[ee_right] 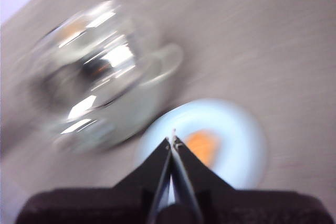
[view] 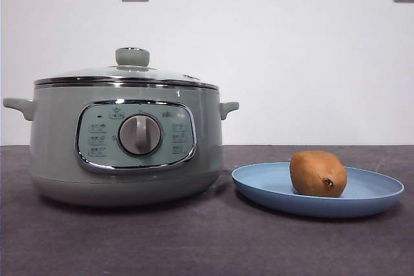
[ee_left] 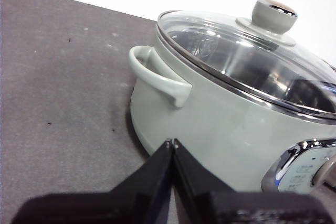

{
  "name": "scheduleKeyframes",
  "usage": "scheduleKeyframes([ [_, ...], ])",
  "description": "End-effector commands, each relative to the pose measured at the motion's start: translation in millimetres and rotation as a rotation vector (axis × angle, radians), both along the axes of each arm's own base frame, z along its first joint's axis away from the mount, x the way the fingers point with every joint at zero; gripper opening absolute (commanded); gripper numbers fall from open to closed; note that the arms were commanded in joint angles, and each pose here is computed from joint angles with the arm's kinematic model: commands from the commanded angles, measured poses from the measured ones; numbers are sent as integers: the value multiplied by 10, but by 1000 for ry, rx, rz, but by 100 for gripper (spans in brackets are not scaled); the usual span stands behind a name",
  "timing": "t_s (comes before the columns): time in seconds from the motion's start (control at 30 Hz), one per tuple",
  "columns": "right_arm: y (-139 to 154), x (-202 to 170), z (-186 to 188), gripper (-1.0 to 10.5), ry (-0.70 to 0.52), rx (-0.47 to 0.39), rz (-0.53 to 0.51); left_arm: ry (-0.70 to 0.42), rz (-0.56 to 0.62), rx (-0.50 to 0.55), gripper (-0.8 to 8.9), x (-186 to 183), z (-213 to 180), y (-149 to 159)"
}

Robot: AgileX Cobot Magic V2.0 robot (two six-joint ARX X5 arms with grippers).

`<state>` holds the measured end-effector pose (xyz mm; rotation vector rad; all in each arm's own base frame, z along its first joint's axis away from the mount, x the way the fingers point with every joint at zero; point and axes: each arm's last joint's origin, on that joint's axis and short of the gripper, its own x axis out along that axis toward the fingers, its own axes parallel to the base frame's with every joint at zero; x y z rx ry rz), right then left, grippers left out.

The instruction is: Take the potato out from the steamer,put the potato on the plate,close the lid

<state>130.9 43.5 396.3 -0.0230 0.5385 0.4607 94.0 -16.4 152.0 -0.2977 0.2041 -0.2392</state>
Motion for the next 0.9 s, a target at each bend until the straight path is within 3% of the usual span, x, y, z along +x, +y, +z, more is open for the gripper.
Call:
scheduleKeyframes([
  [0.03, -134, -213, -25, 1, -110, 25, -128, 9, 5, -1, -1, 6, -41, 3],
  [0.27, -339, -370, -538, 1, -355, 69, -296, 9, 5, -1, -1, 6, -41, 3],
  [0.43, -341, -237, -1105, 1, -436, 131, -238, 9, 5, -1, -1, 6, -41, 3],
  [0.63, -340, -150, -1725, 1, -426, 228, -268, 9, 5, -1, -1, 6, -40, 3],
  [0.9, -346, -253, -2121, 1, -417, 248, -290, 9, 5, -1, -1, 6, -41, 3],
])
